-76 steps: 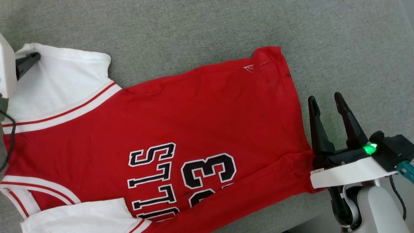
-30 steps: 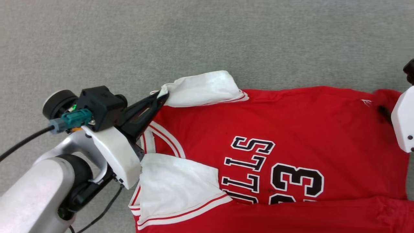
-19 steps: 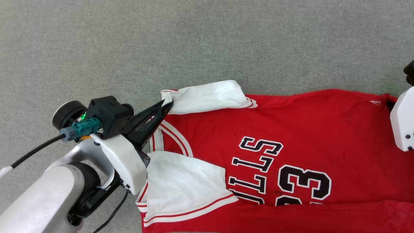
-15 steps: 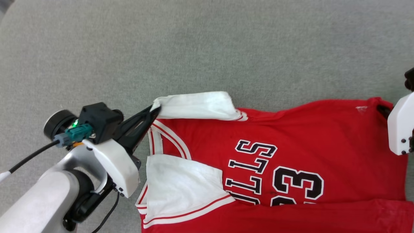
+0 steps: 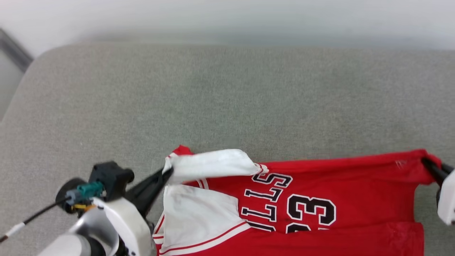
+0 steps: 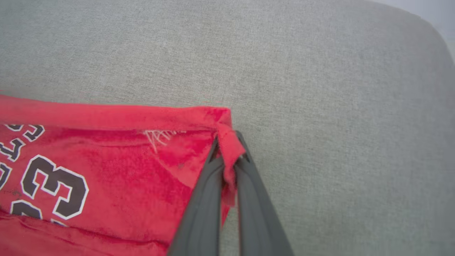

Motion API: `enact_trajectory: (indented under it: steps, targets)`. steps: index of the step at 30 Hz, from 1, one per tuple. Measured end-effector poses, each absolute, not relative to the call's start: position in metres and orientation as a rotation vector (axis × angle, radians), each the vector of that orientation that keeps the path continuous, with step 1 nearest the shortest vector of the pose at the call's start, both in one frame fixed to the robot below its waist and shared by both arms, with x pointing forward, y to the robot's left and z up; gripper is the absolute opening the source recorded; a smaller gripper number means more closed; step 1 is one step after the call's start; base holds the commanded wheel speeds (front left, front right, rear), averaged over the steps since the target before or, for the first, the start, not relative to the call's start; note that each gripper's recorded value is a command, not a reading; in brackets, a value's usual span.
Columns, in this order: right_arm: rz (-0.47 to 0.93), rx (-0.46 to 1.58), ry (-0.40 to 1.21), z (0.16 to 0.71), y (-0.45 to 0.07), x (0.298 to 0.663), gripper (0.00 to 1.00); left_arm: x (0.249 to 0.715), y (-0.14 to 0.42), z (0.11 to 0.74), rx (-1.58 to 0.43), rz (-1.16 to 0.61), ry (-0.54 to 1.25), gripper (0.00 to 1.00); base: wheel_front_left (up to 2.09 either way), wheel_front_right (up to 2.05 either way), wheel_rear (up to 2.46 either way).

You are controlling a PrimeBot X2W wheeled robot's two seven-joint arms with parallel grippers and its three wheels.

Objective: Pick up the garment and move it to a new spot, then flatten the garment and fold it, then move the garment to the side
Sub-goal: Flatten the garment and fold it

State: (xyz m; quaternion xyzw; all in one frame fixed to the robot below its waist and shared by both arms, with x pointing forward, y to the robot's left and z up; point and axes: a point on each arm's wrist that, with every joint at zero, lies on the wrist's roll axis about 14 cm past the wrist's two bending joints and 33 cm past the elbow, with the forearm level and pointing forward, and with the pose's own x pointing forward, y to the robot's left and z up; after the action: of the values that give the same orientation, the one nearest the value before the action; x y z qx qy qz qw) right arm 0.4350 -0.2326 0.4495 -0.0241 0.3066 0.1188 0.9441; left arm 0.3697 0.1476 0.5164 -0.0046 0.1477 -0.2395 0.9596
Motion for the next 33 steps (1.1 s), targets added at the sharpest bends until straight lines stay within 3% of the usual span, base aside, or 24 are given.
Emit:
enact_trajectory:
  steps: [8, 16, 23, 33]
  targets:
    - [0.264, -0.051, 0.685, 0.432, -0.226, 0.382, 0.00, 0.334, 0.148, 0.487, -0.039, -0.473, 0.412, 0.00, 0.00, 0.00, 0.00]
    - [0.330, -0.098, 0.770, 0.408, -0.213, 0.354, 0.00, 0.311, 0.148, 0.451, -0.052, -0.486, 0.541, 0.00, 0.00, 0.00, 0.00]
    - [0.362, -0.221, 0.838, 0.388, -0.224, 0.340, 0.00, 0.297, 0.157, 0.420, 0.024, -0.486, 0.639, 0.00, 0.00, 0.00, 0.00]
    - [0.410, -0.238, 0.876, 0.365, -0.216, 0.333, 0.00, 0.291, 0.150, 0.389, 0.031, -0.501, 0.700, 0.00, 0.00, 0.00, 0.00]
